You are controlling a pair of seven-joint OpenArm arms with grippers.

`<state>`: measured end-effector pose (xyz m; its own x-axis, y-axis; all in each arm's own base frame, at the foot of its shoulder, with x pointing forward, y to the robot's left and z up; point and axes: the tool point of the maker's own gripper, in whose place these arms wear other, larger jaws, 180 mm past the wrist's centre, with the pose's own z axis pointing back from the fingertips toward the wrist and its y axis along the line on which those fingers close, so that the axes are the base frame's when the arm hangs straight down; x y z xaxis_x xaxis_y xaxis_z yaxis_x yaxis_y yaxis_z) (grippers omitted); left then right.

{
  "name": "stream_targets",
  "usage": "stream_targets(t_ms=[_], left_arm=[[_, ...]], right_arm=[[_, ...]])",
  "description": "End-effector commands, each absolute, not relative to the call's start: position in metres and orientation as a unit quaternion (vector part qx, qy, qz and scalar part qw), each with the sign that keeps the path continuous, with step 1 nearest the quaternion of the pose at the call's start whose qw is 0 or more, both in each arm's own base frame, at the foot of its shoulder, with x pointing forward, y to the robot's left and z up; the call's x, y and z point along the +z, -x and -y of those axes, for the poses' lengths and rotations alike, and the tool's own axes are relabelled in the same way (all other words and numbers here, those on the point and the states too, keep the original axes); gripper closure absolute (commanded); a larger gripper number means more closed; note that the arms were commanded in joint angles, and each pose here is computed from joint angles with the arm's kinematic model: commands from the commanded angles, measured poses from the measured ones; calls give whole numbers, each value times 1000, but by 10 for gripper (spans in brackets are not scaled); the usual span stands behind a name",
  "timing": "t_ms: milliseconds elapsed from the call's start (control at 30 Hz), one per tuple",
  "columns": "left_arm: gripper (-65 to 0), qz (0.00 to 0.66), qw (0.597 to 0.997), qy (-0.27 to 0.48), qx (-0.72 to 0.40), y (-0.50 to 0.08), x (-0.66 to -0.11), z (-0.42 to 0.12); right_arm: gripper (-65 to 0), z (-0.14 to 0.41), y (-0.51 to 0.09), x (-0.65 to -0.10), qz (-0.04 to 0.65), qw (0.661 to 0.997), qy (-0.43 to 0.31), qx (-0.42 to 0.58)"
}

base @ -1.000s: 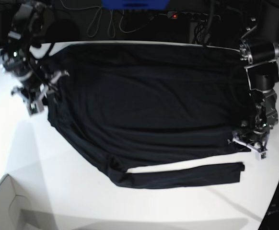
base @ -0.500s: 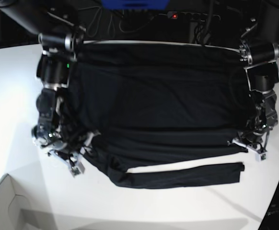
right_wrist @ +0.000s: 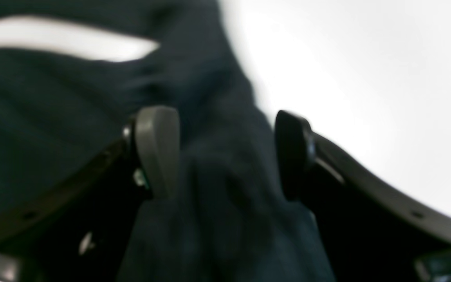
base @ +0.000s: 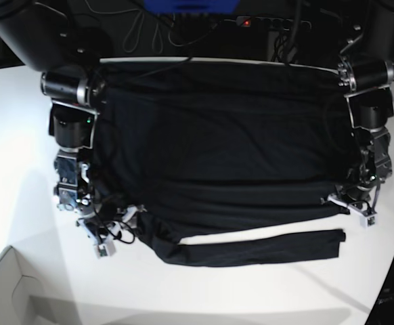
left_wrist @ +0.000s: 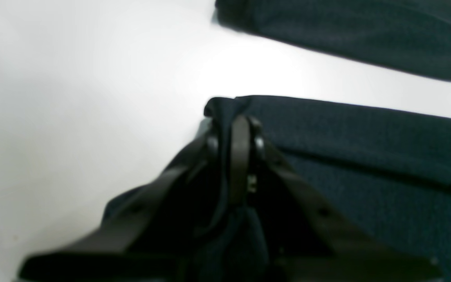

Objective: Layout the t-shirt on the table in an organized manner, then fold the t-shirt properly
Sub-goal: 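Move the right gripper to the other hem corner and pinch it, then lift the hem with both grippers and fold it toward the shoulder edge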

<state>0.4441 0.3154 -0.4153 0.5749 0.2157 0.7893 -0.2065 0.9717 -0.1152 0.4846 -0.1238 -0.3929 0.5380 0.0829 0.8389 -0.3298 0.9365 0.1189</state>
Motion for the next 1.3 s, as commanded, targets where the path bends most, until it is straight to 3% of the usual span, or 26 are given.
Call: stream_targets(t_ms=[0, 133, 433, 500, 633, 867, 1267], left_arm=[[-24, 475, 872, 0, 119, -458, -392, -325], [-24, 475, 872, 1, 120, -458, -392, -325], [-24, 476, 871, 1, 119, -459, -392, -324], [-24, 476, 871, 1, 120, -459, -392, -324], [-24, 476, 871, 1, 120, -459, -392, -324], [-24, 483, 867, 5, 120, -462, -386, -323], [0, 529, 846, -14, 61, -468, -324, -313]], right_arm=[[-395, 127, -504, -367, 504, 847, -130, 109], [-399, 149, -505, -377, 510, 850, -102, 78], [-379, 143, -492, -404, 487, 863, -118, 68], [-304, 143, -492, -404, 487, 863, -118, 68], [-9, 144, -494, -401, 491, 861, -116, 69], [0, 157, -503, -373, 505, 851, -109, 93], [0, 161, -448, -311, 540, 816, -25, 205]])
